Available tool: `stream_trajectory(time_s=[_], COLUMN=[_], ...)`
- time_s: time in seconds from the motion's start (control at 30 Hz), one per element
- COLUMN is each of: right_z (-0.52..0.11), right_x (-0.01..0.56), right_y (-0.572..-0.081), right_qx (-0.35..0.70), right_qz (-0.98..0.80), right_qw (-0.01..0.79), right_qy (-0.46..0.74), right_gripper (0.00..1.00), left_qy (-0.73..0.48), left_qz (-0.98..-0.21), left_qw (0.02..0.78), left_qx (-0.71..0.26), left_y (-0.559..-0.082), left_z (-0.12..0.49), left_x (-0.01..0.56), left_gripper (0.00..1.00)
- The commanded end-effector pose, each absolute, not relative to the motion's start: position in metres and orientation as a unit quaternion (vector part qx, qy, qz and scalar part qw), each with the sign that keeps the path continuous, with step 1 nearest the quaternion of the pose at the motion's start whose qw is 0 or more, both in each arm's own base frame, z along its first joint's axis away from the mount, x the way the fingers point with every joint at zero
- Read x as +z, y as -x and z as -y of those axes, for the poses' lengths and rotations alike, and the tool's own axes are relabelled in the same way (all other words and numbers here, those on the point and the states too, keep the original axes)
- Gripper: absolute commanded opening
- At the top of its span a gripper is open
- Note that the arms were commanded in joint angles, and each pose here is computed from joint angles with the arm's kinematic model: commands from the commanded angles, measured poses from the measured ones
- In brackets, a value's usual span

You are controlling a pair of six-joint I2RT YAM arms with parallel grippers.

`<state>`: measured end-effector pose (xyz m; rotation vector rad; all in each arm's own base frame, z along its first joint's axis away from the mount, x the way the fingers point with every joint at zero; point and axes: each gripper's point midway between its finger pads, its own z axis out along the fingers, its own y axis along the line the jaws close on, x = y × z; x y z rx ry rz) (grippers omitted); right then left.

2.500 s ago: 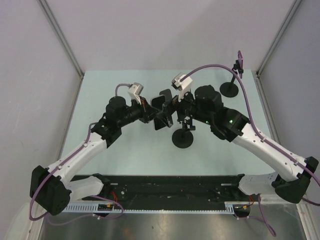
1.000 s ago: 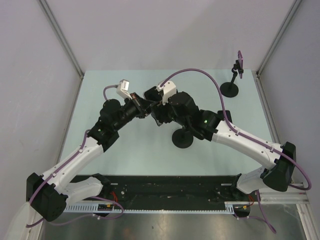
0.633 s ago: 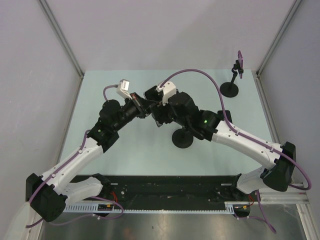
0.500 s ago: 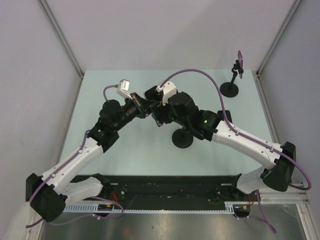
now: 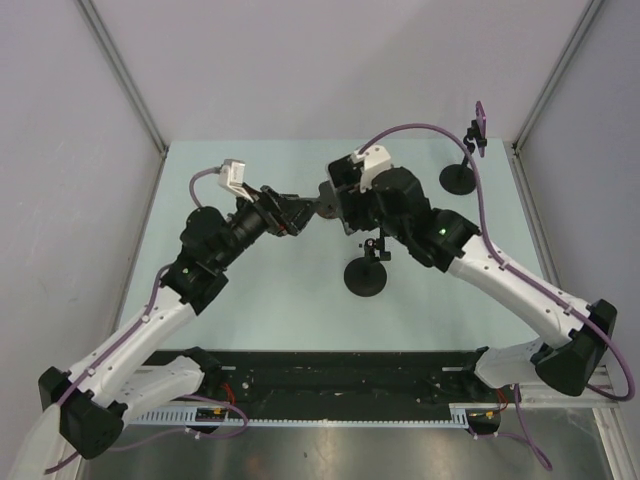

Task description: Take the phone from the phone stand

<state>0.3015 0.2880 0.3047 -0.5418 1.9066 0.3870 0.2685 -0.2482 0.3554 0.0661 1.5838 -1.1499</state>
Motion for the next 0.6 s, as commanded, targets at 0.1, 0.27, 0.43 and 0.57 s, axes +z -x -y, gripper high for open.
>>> stream_trajectory(time_s=[0.1, 0.27, 0.43, 0.57], right_z=[-0.193, -0.124, -0.092, -0.089], right_x=[0.313, 0.272, 0.207, 0.159], right_y=[-0.332, -0.347, -0.347, -0.347], right_qx=[0.087, 0.04, 0.045, 0.052], right_qz=[-0.833, -0.874, -0.907, -0.924], right_qw=[0.534, 0.484, 0.419, 0.378], right_qy=[0.112, 0.026, -0.018, -0.016], right_gripper=[0.0, 0.0, 0.0, 0.0], left_qy=[-0.047, -0.047, -0.055, -0.065], left_qz=[-0.649, -0.66, -0.675, -0.69], left_qw=[0.65, 0.674, 0.676, 0.671], left_qx=[-0.393, -0.329, -0.292, -0.263], left_y=[-0.273, -0.276, -0.277, -0.28], left_z=[0.212, 0.188, 0.178, 0.173], left_x=[0.381, 0.368, 0.344, 0.32], left_gripper=[0.98, 1.0, 1.0, 1.0])
